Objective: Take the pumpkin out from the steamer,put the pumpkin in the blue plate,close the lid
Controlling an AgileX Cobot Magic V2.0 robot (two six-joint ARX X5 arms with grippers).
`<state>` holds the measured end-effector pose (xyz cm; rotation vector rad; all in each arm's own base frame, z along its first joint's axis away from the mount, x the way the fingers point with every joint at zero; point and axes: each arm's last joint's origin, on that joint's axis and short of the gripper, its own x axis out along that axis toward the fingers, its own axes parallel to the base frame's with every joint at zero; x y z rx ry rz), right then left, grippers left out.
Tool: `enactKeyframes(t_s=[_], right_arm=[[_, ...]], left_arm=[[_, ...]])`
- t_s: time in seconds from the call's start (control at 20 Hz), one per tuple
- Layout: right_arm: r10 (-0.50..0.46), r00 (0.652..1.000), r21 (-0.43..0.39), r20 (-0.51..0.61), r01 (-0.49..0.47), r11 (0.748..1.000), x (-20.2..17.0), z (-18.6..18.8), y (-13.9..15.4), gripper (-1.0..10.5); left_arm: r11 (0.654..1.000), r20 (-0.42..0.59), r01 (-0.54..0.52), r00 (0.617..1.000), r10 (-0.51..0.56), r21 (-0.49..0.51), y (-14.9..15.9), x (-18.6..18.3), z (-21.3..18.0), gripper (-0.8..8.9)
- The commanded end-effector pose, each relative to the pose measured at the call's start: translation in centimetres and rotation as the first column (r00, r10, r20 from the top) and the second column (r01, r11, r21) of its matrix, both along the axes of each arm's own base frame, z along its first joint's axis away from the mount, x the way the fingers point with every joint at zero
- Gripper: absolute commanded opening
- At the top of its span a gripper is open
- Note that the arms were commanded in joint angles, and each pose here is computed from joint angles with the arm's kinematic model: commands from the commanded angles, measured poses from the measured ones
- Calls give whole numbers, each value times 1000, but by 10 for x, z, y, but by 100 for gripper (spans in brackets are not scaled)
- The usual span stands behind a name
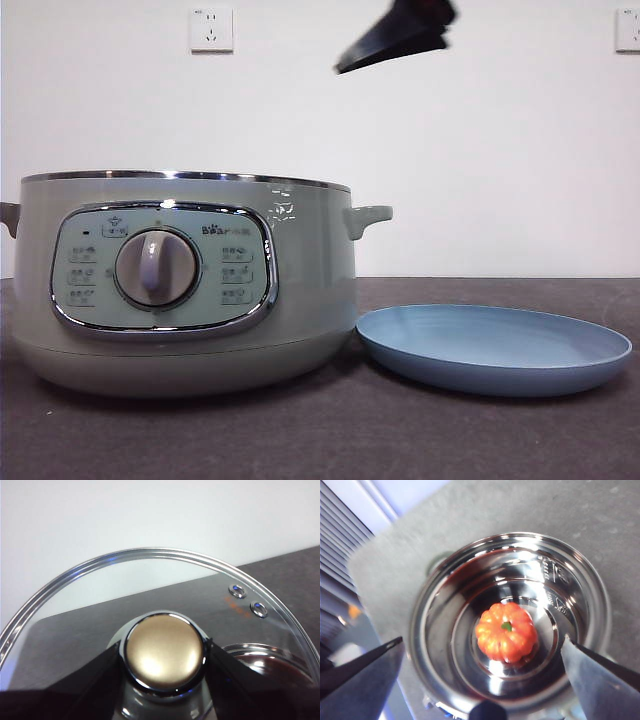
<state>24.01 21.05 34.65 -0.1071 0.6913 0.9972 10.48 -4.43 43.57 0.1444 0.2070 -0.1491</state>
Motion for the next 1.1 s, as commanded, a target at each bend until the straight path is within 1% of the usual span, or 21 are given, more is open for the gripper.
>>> enactKeyframes(t_s=[0.05, 0.2, 0.25, 0.4, 0.5, 0.6, 0.65, 0.85, 1.0, 1.05, 1.1], right_arm=[[50, 998, -82, 33, -47, 996, 12, 5, 27, 761], [46, 998, -211, 33, -38, 977, 30, 1, 59, 761], [45, 999, -243, 13, -41, 969, 36, -5, 68, 761], [74, 997, -319, -38, -83, 944, 49, -32, 90, 759], [90, 994, -355, -63, -107, 929, 54, -52, 99, 760], [95, 994, -417, -59, -111, 902, 56, -71, 109, 760], [113, 992, -440, -63, -129, 889, 57, -80, 113, 760], [137, 986, -487, -91, -164, 858, 59, -110, 128, 756], [136, 983, -509, -126, -182, 842, 62, -130, 132, 751], [133, 983, -512, -127, -180, 840, 63, -132, 132, 700], [134, 984, -509, -122, -177, 843, 63, -131, 133, 540]], left_arm=[[999, 74, -35, 997, 37, -28, 10, -17, 10, -9], [998, 62, -52, 997, 53, -18, 14, -24, 8, -9], [999, 53, -53, 997, 54, -13, 14, -24, 7, -9], [999, 40, -52, 998, 52, -5, 14, -24, 5, -9], [999, 40, -50, 998, 50, -6, 14, -24, 5, -9], [999, 40, -50, 998, 50, -5, 14, -24, 5, -9], [999, 40, -50, 998, 50, -6, 14, -24, 5, -9], [999, 37, -49, 998, 50, -4, 14, -23, 5, -9], [999, 34, -49, 998, 49, -2, 14, -23, 5, -9], [999, 26, -49, 998, 49, 3, 14, -23, 4, -9], [999, 17, -49, 999, 49, 8, 14, -23, 3, -9]])
